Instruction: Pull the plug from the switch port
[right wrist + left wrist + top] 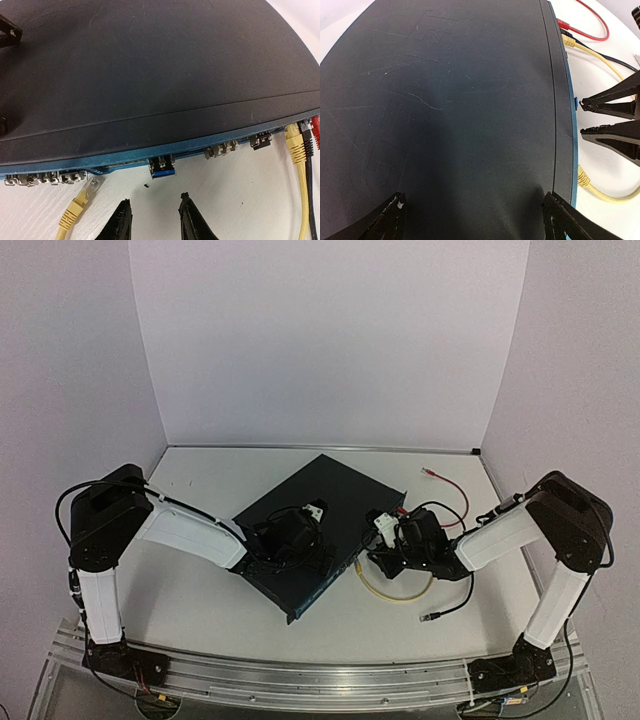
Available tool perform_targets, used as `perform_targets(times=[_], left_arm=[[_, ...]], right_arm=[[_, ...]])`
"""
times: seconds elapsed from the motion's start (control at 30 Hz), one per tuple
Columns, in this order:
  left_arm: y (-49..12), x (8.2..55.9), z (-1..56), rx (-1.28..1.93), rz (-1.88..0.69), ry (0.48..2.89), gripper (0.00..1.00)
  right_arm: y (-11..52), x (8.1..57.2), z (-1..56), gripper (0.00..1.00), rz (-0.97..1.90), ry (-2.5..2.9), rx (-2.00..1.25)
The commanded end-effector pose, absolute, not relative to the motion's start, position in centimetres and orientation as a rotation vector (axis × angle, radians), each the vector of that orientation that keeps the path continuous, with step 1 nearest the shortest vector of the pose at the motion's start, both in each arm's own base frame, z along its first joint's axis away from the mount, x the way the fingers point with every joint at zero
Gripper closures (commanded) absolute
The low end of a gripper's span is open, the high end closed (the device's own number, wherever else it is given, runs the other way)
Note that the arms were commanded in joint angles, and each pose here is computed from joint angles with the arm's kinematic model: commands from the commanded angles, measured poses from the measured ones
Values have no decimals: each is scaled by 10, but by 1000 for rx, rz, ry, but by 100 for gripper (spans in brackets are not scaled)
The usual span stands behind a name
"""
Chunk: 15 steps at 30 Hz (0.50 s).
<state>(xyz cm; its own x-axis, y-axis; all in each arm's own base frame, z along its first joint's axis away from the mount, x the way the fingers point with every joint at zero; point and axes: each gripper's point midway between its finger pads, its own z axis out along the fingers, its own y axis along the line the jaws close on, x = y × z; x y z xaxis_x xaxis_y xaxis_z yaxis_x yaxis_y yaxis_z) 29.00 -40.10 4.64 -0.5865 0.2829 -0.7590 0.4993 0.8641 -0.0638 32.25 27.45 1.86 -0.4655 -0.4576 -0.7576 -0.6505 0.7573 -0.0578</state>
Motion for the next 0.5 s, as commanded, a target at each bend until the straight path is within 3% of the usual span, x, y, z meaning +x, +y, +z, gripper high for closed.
perform_targets(times=[0.0, 0.47], left_arm=[[-323, 221, -77, 745, -109, 2699, 6], [-323, 222, -78, 740, -109, 2699, 6]], right_arm=[[285, 331, 36, 69, 320, 2097, -815], [301, 347, 40, 71, 336, 2079, -810]])
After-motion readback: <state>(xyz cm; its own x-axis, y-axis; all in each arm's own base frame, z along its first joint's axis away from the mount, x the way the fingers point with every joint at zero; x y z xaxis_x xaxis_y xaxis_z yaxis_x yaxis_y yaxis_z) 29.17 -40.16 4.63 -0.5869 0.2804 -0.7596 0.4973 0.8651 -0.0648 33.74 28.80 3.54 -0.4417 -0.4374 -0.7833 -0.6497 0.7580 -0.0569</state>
